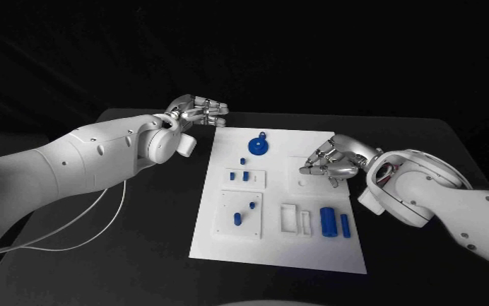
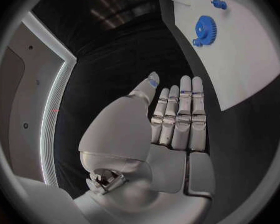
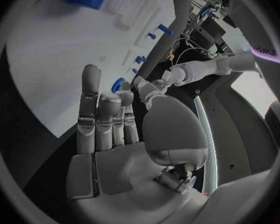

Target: Assemble the parts on the task board

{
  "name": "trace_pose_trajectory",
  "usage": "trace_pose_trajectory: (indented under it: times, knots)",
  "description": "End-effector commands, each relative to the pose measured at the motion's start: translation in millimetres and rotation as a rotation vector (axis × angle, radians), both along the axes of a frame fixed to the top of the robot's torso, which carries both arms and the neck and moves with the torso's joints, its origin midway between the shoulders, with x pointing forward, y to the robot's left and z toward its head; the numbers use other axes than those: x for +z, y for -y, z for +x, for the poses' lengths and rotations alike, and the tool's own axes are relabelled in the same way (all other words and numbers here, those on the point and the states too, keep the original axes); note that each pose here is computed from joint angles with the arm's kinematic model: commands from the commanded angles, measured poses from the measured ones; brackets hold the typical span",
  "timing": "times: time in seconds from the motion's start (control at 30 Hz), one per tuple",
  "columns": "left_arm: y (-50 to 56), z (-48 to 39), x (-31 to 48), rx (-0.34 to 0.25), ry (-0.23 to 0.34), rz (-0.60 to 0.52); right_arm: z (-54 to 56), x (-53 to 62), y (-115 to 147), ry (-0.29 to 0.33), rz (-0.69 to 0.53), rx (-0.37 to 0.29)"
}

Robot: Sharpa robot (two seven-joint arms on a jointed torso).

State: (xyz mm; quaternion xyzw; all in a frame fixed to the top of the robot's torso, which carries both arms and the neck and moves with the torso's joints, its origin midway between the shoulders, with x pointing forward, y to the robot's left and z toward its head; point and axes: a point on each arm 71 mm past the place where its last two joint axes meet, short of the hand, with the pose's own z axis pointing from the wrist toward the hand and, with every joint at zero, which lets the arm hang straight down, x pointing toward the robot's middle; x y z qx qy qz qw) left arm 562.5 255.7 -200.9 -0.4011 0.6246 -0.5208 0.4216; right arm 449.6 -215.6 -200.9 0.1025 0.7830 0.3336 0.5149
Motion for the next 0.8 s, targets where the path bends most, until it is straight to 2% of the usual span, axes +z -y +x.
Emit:
trace_pose_trajectory:
  times: [0.03, 0.2, 0.37, 0.57, 0.8]
  knots:
    - [0.7, -2.6, 1.3, -0.006, 0.018, -0.010, -3.2, -11.5, 13.2, -0.234, 0.003, -0.045]
    - [-0.2, -8.8, 2.3, -0.016, 0.020, -0.015, -8.9, -18.7, 38.7, -0.415, -0.139, -0.100]
    - [-1.0, -14.7, 2.8, -0.024, 0.020, -0.018, -16.5, -23.5, 54.2, -0.530, -0.263, -0.125]
    - [-1.8, -18.9, 0.1, -0.028, 0.014, -0.020, -29.3, -29.0, 57.8, -0.587, -0.360, -0.114]
    - [-0.4, -21.5, -2.9, -0.034, 0.007, -0.022, -38.5, -31.0, 50.5, -0.576, -0.405, -0.092]
